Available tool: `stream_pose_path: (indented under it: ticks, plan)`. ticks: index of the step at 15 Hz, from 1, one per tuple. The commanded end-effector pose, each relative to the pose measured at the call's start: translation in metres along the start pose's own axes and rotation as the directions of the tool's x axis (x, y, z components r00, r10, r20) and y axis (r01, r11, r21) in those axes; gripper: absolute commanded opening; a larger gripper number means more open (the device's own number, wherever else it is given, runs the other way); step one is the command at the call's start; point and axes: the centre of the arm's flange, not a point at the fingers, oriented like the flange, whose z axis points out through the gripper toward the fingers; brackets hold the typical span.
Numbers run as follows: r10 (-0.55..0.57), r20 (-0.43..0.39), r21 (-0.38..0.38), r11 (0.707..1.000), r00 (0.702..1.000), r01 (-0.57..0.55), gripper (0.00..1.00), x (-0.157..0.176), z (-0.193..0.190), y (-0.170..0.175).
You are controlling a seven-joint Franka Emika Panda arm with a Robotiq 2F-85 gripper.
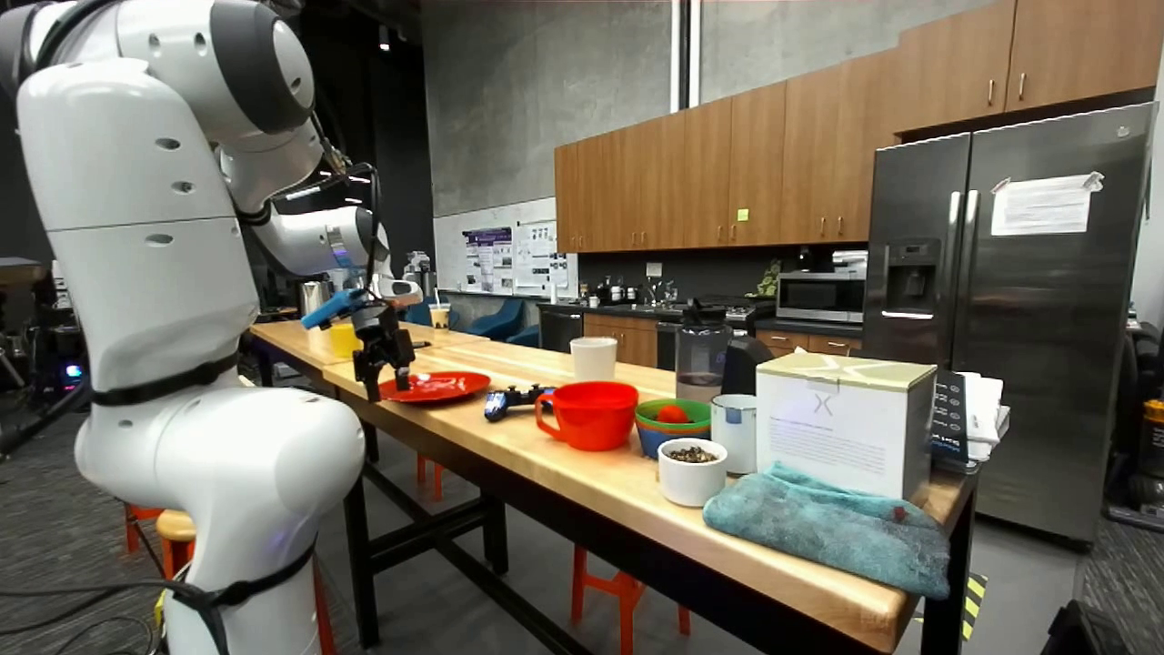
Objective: Push the game controller to the left and the red cup forward
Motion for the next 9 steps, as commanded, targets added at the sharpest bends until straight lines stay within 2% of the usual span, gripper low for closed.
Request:
stream_pose_path:
  ticks: [1, 5, 9]
  plan:
    - [0.131, 0.012, -0.101, 0.987, 0.991, -0.129, 1.00, -0.026, 0.017, 0.046]
    - [0.263, 0.044, -0.204, 0.947, 0.964, -0.249, 1.00, -0.060, 0.033, 0.080]
    - [0.366, 0.060, -0.311, 0.891, 0.929, -0.331, 1.00, -0.097, 0.046, 0.107]
